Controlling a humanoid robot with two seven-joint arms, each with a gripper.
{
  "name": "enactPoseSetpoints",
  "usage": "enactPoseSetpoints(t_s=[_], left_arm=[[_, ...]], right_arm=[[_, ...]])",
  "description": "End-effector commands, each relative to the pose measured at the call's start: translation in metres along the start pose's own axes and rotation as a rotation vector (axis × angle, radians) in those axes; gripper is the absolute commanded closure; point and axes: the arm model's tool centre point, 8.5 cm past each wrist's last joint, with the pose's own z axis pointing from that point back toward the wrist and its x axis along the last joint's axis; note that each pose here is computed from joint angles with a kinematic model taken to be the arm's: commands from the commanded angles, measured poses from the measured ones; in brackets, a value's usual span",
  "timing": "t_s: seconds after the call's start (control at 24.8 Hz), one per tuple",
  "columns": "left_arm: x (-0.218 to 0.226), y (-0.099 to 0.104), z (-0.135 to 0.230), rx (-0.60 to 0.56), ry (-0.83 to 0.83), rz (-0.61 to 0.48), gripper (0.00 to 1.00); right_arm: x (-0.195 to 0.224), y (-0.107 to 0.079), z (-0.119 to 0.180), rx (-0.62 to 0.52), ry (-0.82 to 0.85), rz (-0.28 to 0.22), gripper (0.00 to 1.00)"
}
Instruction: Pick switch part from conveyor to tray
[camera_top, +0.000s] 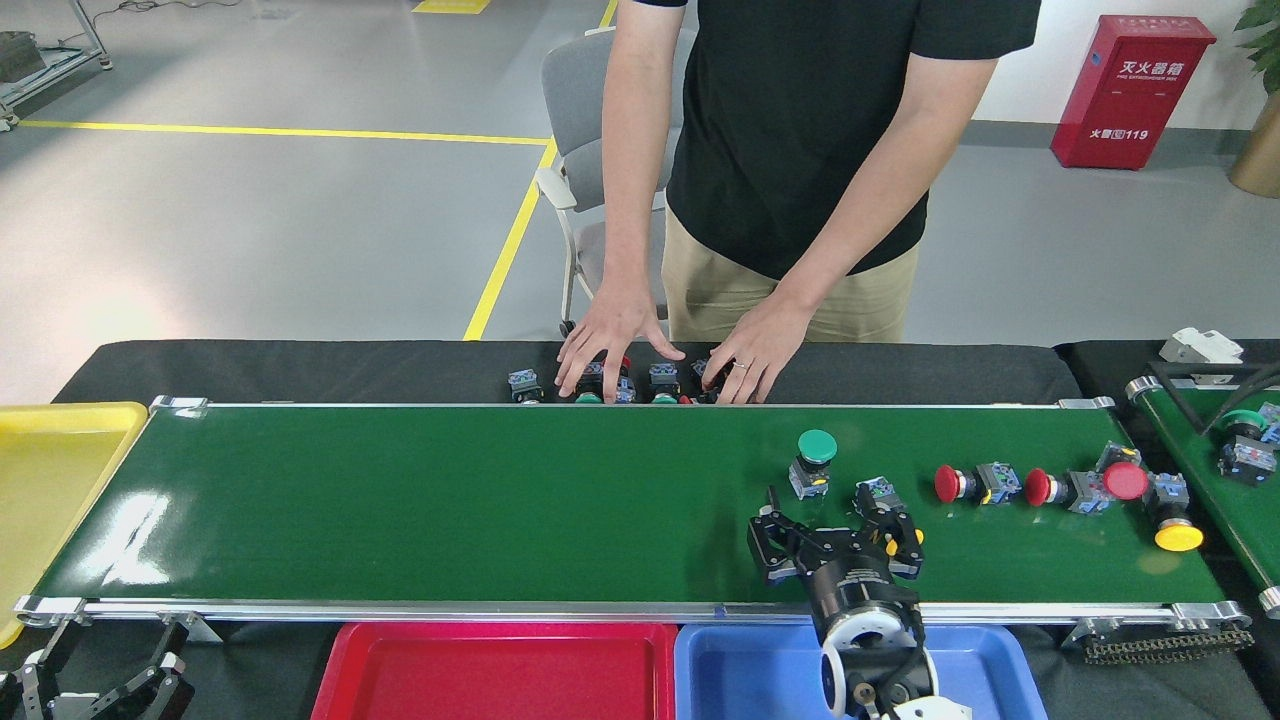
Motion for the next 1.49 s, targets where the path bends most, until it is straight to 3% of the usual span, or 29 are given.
enactPoseSetpoints(t_s=[0.0,0.12,0.28,0.36,0.48,0.69,0.89,1.05,1.09,1.29,1.37,1.41,1.45], left_arm=[[-0.004,0.009,-0.004,0.026,0.002,-0.017,0.0],[-0.004,0.01,-0.006,0.03,0.001,-0.015,0.0],[0.0,0.012,-0.012,0.037,-0.014,-0.017,0.0],[0.001,0.013,-0.015,0.039,-0.019,-0.017,0.0],[0.003,0.013,-0.016,0.039,-0.025,-0.018,0.0],[0.005,0.014,-0.018,0.042,-0.032,-0.018,0.0],[0.004,0.015,-0.018,0.043,-0.032,-0.02,0.0],[0.004,0.015,-0.017,0.043,-0.033,-0.021,0.0],[0.004,0.015,-0.017,0.043,-0.033,-0.021,0.0],[0.004,0.014,-0.017,0.04,-0.031,-0.019,0.0],[0.005,0.014,-0.017,0.042,-0.031,-0.017,0.0],[0.005,0.014,-0.017,0.042,-0.031,-0.017,0.0],[0.005,0.014,-0.017,0.043,-0.031,-0.015,0.0]], right_arm=[[0.009,-0.008,-0.007,-0.007,-0.005,-0.007,0.11],[0.006,-0.008,-0.022,0.0,0.041,-0.005,0.13],[0.002,-0.016,-0.036,-0.023,0.061,0.008,0.23],[0.001,-0.015,-0.039,-0.021,0.063,0.012,0.41],[0.001,-0.008,-0.044,0.002,0.057,0.024,0.78],[0.004,-0.011,-0.045,0.005,0.001,0.006,0.87],[0.014,-0.023,-0.039,-0.032,-0.08,-0.007,0.88],[0.041,-0.033,-0.001,-0.112,-0.295,-0.012,0.87],[0.053,-0.031,0.01,-0.12,-0.368,-0.003,0.87],[0.099,0.012,0.067,-0.065,-0.648,0.027,0.8],[0.11,0.028,0.085,-0.035,-0.709,0.023,0.67],[0.114,0.034,0.092,-0.02,-0.722,0.016,0.51],[0.115,0.038,0.096,-0.011,-0.723,0.011,0.28]])
